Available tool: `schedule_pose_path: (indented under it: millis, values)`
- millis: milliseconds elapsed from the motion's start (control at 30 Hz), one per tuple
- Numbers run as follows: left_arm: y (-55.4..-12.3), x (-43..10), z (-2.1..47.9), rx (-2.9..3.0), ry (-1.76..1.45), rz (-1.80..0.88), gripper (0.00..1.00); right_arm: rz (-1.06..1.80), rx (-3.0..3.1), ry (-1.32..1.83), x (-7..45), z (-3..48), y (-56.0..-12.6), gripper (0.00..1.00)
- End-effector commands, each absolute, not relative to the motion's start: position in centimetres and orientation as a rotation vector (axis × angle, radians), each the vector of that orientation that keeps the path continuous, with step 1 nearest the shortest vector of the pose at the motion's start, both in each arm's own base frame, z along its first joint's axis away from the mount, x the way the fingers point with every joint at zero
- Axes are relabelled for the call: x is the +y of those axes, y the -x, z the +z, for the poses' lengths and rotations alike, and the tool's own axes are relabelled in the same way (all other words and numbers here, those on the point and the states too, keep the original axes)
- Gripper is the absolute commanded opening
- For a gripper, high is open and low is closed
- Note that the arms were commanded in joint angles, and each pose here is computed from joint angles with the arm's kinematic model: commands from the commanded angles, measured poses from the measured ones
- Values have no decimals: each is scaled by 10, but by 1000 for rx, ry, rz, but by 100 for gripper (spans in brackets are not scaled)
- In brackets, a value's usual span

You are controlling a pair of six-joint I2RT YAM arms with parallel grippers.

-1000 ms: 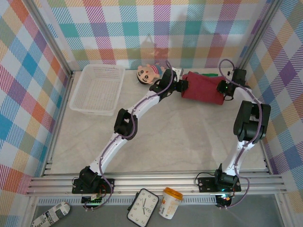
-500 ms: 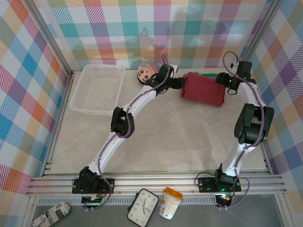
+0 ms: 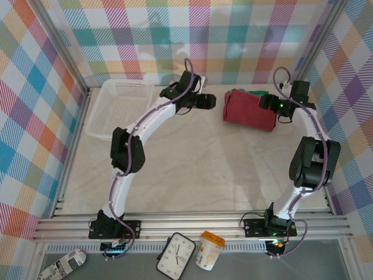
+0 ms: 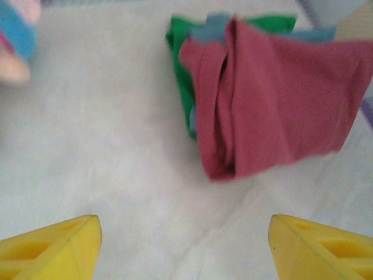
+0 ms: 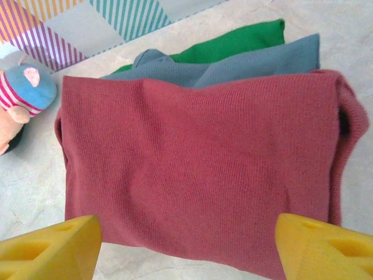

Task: Fold and stack the tank tops

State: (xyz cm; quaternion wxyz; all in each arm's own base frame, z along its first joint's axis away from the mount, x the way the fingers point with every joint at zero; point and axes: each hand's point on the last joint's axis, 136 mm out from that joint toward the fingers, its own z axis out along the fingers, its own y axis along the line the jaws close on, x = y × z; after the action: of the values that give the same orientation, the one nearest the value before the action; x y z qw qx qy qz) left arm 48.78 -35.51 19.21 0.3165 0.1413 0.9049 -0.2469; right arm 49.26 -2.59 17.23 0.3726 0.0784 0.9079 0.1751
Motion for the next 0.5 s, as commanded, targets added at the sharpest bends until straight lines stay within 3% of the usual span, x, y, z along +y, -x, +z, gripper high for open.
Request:
schedule_pose_path:
  millis: [0, 467]
  values:
    - [-459, -345, 206, 2373, -355, -705, 75, 454, 2381, -183, -16, 146, -491, 78]
    - [-360, -262, 163, 2537, -310, -551, 76, 370, 2489, -152, -14, 97, -529, 75]
